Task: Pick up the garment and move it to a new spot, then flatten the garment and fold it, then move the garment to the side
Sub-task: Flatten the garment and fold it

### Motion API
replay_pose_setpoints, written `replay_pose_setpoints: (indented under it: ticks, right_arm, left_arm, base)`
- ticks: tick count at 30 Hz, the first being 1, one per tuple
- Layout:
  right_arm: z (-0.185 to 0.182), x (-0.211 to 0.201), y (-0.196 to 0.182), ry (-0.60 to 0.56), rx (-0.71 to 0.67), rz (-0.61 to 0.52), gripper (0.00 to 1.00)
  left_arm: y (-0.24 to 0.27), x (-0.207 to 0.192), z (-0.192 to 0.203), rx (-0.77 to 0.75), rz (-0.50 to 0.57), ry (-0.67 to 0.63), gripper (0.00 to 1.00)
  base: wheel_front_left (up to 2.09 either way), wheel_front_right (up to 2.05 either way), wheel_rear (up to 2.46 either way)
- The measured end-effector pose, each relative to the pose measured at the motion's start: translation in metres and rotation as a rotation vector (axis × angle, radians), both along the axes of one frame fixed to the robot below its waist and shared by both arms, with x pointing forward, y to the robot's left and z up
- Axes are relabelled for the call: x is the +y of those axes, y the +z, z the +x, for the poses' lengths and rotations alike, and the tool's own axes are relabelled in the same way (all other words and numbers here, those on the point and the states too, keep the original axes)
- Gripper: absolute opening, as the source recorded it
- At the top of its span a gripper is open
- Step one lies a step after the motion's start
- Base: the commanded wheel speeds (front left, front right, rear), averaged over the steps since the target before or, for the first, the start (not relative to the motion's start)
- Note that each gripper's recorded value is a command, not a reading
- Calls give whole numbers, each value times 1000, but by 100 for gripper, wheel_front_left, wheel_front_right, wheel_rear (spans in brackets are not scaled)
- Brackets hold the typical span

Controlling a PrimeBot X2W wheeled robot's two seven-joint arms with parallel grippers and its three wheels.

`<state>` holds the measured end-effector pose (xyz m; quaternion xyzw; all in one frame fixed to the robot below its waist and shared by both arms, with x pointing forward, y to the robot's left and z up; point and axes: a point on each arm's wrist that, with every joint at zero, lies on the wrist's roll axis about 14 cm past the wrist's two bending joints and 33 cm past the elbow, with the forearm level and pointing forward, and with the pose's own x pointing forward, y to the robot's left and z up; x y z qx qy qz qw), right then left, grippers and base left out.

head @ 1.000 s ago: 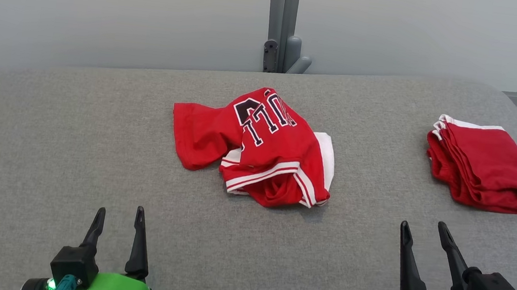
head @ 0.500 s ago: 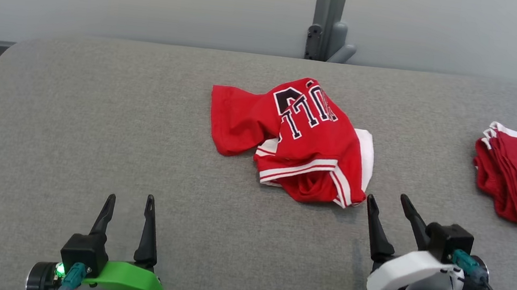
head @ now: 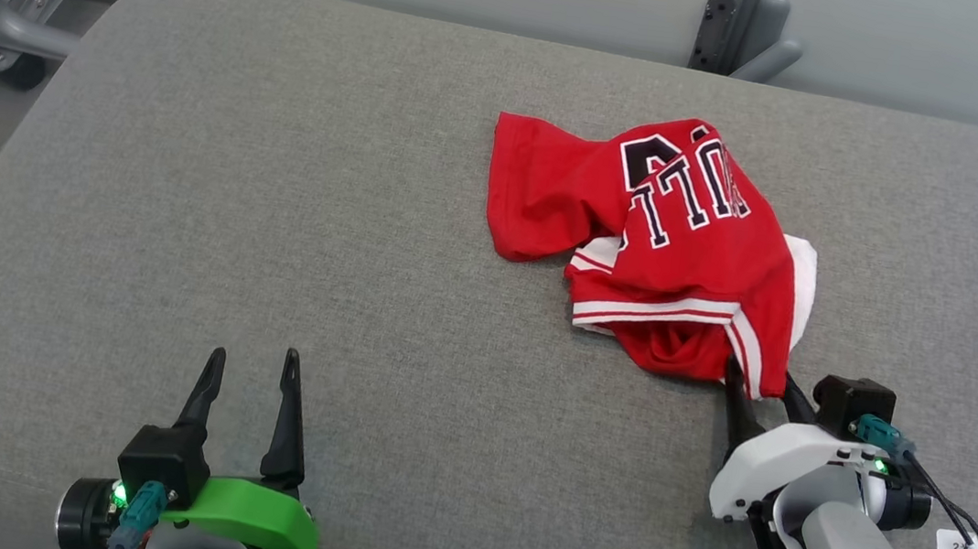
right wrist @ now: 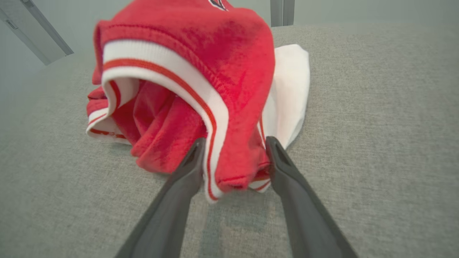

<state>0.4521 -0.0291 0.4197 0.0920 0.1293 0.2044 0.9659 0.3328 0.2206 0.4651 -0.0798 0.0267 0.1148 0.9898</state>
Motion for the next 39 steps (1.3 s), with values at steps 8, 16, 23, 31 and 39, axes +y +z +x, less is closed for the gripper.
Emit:
replay_pose_setpoints:
  ticks: [8,16,23,31,39]
  right_arm:
    - [31,-19,21,-42,-86,-53,0]
    - [85,-57,74,-71,-265,-210,0]
    - [138,-105,78,-140,-224,-352,45]
    - [151,-101,52,-130,-174,-359,100]
    - [142,-94,84,-113,-295,-333,100]
  left_arm:
    - [-3,0,0,12,-7,8,100]
    - [-8,-9,2,26,-12,-18,100]
    - [-16,-13,9,57,-12,-38,100]
    - [-30,-10,11,106,-5,-31,100]
    - [-25,-25,24,79,-6,-81,100]
  base:
    - [0,0,0]
    - [0,0,0]
    - [0,0,0]
    - [0,0,0]
    - [0,0,0]
